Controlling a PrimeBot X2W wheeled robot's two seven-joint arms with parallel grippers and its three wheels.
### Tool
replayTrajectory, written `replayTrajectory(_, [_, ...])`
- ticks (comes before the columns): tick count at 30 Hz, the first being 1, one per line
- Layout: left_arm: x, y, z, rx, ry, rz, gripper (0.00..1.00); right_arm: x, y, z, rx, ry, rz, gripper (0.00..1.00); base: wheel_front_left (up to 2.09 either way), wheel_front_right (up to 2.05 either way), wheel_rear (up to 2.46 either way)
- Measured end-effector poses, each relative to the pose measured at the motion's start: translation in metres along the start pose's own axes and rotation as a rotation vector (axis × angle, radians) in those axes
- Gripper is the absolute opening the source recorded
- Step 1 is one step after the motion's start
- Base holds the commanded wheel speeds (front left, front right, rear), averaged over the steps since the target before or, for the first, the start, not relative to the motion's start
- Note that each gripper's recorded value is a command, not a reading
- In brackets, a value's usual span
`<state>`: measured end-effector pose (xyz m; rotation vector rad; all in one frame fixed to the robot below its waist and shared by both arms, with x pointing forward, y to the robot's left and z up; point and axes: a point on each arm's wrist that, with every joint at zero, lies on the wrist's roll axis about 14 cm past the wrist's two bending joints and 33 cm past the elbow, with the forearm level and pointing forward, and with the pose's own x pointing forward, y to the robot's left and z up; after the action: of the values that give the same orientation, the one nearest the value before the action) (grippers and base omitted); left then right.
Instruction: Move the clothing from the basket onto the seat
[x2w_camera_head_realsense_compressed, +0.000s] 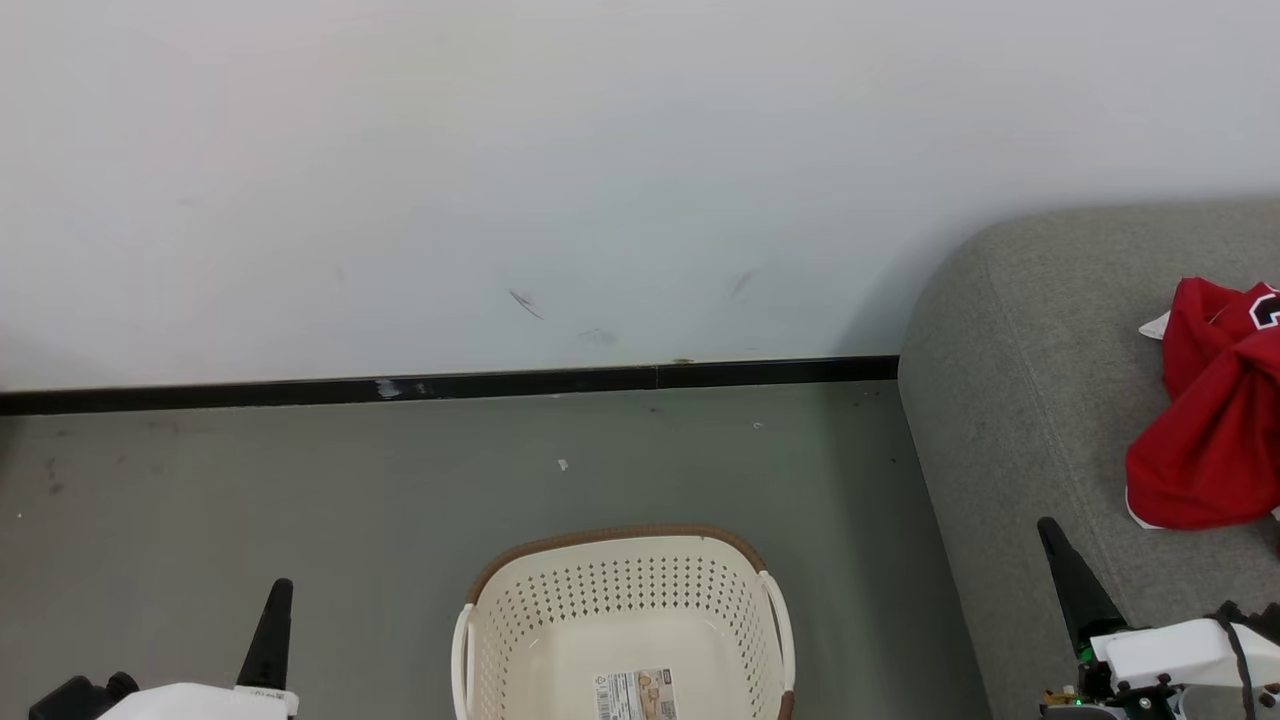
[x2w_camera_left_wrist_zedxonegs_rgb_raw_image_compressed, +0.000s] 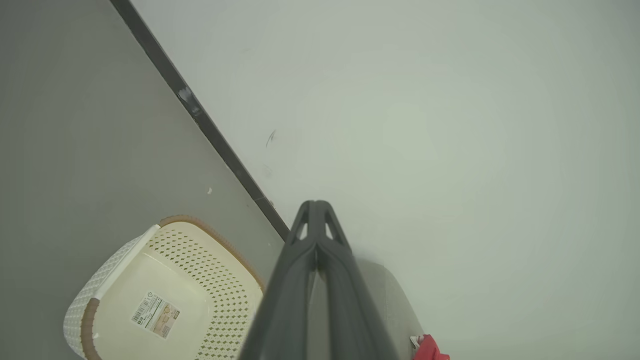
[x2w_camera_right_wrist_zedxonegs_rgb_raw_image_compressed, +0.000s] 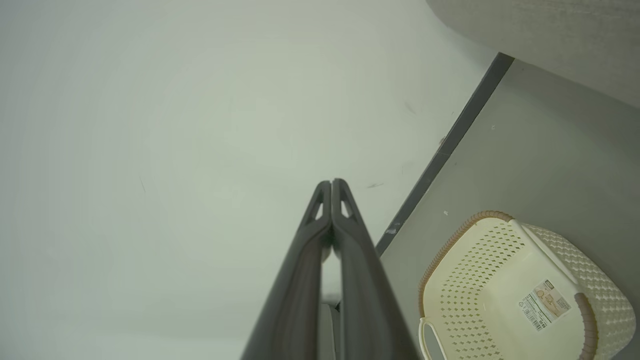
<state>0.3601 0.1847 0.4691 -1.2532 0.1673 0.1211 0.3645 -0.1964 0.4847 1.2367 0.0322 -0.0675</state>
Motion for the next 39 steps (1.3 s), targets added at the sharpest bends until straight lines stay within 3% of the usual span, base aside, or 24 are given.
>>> replayTrajectory(23, [0.010,-0.021,0.008,-0.313,0.008,-0.110,0.00,0.011,-0.002,0.006,0.342,0.007,-0.013,0.00,0.00,0.00,0.00])
replayTrajectory(39, [0.010,-0.019,0.008,-0.325,0.007,-0.107,0.00,0.014,0.001,0.006,0.347,0.011,-0.005,0.00,0.00,0.00,0.00])
